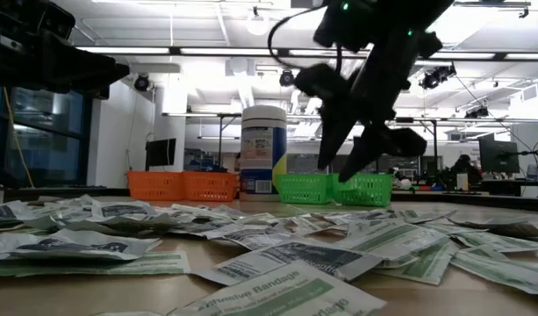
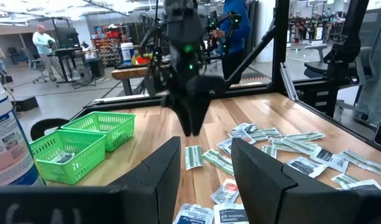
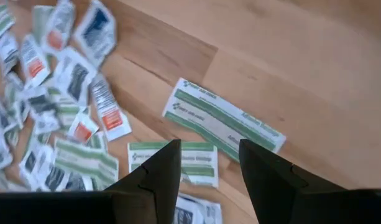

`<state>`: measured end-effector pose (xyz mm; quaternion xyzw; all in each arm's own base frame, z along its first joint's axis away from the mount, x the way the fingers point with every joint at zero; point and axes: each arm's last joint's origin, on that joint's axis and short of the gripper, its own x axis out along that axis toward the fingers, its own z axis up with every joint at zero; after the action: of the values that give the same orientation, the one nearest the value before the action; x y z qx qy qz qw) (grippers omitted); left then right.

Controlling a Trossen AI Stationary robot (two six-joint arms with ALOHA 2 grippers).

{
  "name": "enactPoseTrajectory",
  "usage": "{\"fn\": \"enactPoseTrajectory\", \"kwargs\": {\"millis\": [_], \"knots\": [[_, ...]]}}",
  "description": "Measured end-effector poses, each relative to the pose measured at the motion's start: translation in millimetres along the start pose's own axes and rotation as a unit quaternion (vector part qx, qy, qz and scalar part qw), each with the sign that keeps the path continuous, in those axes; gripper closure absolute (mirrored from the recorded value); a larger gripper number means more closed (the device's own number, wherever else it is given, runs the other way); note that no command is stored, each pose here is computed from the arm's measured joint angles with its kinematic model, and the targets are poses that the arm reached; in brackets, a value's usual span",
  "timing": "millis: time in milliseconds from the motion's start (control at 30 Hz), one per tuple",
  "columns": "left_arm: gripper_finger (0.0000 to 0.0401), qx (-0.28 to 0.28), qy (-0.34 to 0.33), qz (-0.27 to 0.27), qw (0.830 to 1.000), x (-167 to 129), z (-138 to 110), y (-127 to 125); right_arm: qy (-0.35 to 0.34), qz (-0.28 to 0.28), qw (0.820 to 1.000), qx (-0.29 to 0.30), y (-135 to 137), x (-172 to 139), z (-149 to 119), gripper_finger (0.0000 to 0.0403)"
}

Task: Pick & Place First Aid Supplies
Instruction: Put the green bandage pack into the right green bin

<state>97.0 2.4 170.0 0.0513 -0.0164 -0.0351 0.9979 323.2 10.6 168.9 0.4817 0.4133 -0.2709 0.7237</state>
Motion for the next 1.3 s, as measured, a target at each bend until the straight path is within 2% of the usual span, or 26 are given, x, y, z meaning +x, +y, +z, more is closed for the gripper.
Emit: {"fn": "enactPoseTrajectory", "kwargs": {"millis": [233, 400, 533, 600, 767, 967, 1133, 1300], "knots": [[0.0261, 0.000, 0.000, -0.002, 1.000, 0, 0, 0, 0.007, -0.007, 0.999, 0.041, 3, 20, -9, 0.0247], [0.0261, 0.000, 0.000, -0.002, 1.000, 0, 0, 0, -0.012, -0.037, 0.998, 0.045, 14, 10, -4, 0.0250], [0.0261, 0.000, 0.000, -0.001, 1.000, 0, 0, 0, 0.002, -0.086, 0.996, 0.024, 28, -4, 2, 0.0257], [0.0261, 0.000, 0.000, -0.001, 1.000, 0, 0, 0, 0.018, -0.094, 0.995, 0.015, 37, -5, 8, 0.0258], [0.0261, 0.000, 0.000, -0.001, 1.000, 0, 0, 0, 0.013, -0.110, 0.994, -0.010, 62, 3, 22, 0.0256], [0.0261, 0.000, 0.000, -0.001, 1.000, 0, 0, 0, 0.052, -0.166, 0.984, -0.041, 81, 24, 30, 0.0254], [0.0261, 0.000, 0.000, -0.001, 1.000, 0, 0, 0, 0.080, -0.204, 0.971, -0.092, 96, 44, 30, 0.0228], [0.0261, 0.000, 0.000, 0.001, 1.000, 0, 0, 0, 0.103, -0.239, 0.959, -0.112, 102, 57, 31, 0.0190]]}}
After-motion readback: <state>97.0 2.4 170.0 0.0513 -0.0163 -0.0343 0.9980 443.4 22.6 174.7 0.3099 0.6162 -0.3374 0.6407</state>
